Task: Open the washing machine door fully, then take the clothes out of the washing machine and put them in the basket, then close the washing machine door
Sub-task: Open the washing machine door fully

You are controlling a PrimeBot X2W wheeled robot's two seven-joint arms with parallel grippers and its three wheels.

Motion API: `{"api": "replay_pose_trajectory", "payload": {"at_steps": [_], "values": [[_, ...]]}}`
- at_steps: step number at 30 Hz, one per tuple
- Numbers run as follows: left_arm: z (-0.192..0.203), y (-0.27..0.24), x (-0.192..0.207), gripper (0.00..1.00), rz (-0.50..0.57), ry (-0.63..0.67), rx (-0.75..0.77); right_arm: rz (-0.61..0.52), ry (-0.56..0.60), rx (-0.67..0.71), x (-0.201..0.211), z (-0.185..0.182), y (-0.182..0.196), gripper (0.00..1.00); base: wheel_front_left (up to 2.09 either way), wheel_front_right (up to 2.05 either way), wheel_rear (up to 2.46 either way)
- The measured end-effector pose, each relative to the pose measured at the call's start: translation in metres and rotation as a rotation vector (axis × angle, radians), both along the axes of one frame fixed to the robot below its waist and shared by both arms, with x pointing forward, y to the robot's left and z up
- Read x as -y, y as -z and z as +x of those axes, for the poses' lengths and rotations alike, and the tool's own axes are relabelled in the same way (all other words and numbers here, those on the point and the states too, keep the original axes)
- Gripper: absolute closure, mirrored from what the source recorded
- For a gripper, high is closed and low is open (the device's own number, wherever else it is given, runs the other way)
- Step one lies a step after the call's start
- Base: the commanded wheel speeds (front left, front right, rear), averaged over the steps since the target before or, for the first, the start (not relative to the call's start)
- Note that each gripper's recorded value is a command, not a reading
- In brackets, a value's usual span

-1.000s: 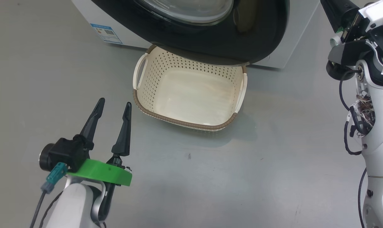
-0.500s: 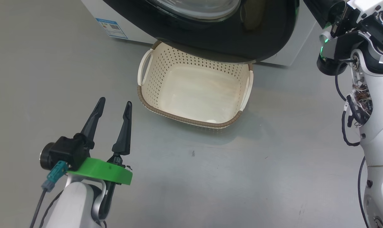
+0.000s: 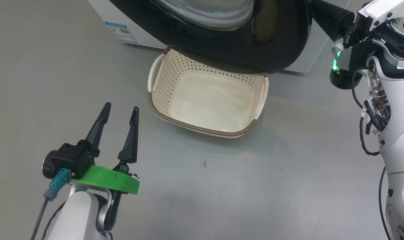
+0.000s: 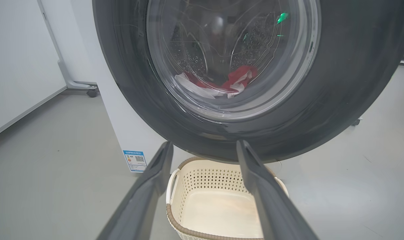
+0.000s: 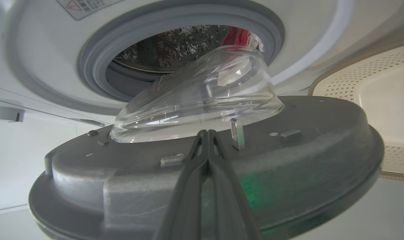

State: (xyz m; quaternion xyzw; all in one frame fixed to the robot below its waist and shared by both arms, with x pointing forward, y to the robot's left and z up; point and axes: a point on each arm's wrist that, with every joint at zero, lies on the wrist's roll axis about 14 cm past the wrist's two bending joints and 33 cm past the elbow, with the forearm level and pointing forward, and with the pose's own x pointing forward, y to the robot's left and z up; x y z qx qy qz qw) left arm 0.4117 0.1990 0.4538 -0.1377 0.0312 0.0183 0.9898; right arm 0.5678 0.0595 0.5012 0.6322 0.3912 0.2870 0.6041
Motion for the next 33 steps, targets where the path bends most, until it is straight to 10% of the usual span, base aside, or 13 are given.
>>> {"api": "replay_pose_trajectory", "payload": {"at_steps": [33], "values": [[-0.011, -0.029, -0.001, 0.0, -0.005, -0.007, 0.076, -0.003, -0.224, -0.063, -0.029, -0.073, -0.003, 1.0, 0.0, 0.0, 0.0]]}}
